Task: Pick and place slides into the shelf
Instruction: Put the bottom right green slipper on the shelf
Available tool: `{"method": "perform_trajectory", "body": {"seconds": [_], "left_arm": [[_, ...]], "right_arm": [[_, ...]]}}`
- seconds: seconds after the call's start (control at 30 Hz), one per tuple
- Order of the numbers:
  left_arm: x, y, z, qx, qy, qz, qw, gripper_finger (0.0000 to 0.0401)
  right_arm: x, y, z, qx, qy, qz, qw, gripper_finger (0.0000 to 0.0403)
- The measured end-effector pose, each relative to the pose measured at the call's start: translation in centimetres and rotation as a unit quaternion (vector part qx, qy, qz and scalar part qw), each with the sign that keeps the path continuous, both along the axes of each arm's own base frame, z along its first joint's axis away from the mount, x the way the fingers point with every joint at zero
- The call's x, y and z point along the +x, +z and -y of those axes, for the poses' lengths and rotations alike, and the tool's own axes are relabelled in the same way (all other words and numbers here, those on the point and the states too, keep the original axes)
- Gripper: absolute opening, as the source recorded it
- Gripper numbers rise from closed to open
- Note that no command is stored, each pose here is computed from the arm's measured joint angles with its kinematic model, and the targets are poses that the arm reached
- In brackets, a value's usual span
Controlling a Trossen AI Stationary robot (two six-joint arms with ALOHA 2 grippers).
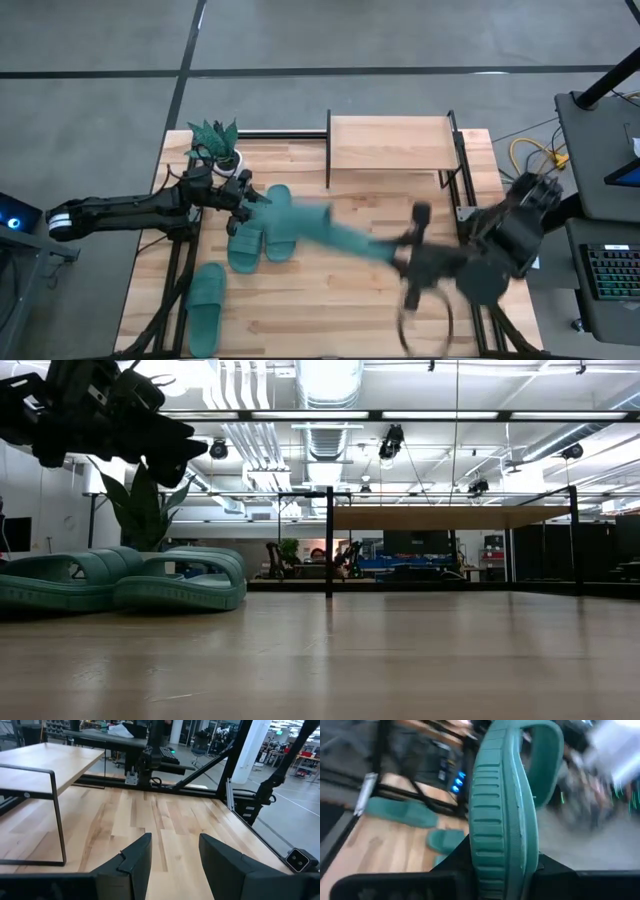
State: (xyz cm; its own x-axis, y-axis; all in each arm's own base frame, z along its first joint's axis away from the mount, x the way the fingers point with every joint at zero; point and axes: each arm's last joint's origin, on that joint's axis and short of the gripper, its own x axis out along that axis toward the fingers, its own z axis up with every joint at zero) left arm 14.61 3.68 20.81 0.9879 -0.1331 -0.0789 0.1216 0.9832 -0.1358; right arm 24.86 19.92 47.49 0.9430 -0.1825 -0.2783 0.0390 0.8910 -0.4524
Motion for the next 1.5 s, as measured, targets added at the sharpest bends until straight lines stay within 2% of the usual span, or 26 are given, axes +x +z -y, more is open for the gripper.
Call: {"method": "perform_trajectory", "body": {"seconds": [0.1, 0.27, 0.43, 0.57, 0.67, 0.8, 0.9, 1.0, 1.1, 1.27, 1.5], "left_arm": [[0.0, 0.0, 0.0, 0.0, 0.0, 0.0, 1.0, 0.0149], [0.0, 0.0, 0.0, 0.0, 0.0, 0.0, 1.0, 0.0149], [0.0, 0.0, 0.0, 0.0, 0.0, 0.0, 1.0, 0.0149], [0.0, 0.0, 0.0, 0.0, 0.0, 0.0, 1.0, 0.0149], [0.0, 0.0, 0.0, 0.0, 0.0, 0.0, 1.0, 0.0149], [0.0, 0.0, 0.0, 0.0, 0.0, -0.001, 1.0, 0.0149], [0.0, -0.1, 0.0, -0.001, 0.001, -0.002, 1.0, 0.0149], [0.0, -0.1, 0.0, -0.001, 0.001, -0.003, 1.0, 0.0149], [0.0, -0.1, 0.0, -0.001, 0.002, -0.003, 1.0, 0.0149], [0.0, -0.1, 0.0, -0.001, 0.002, -0.003, 1.0, 0.0149], [0.1, -0.1, 0.0, -0.001, 0.002, -0.004, 1.0, 0.0149]], "right_arm": [[1.3, -0.6, -1.8, -0.043, 0.056, -0.008, 0.997, 0.0059], [1.5, -1.3, -2.4, -0.02, 0.078, -0.015, 0.997, 0.0059], [0.6, -3.9, -4.7, -0.014, 0.113, -0.048, 0.992, 0.0059], [-0.9, -6.0, -6.9, -0.038, 0.13, -0.059, 0.989, 0.0059], [-2.3, -8.1, -8.4, -0.111, 0.134, -0.064, 0.983, 0.0059], [-3.5, -12.2, -10.4, -0.211, 0.159, -0.082, 0.961, 0.0059], [-4.5, -14.7, -11.2, -0.263, 0.119, -0.071, 0.955, 0.0059], [-5.5, -15.9, -10.9, -0.283, 0.027, -0.031, 0.958, 0.0059], [-6.5, -16.6, -10.8, -0.301, -0.041, 0.01, 0.953, 0.0059], [-6.9, -17.0, -10.7, -0.302, -0.079, 0.038, 0.949, 0.0059], [-5.2, -17.8, -9.4, -0.302, -0.11, 0.032, 0.946, 0.0059]]}}
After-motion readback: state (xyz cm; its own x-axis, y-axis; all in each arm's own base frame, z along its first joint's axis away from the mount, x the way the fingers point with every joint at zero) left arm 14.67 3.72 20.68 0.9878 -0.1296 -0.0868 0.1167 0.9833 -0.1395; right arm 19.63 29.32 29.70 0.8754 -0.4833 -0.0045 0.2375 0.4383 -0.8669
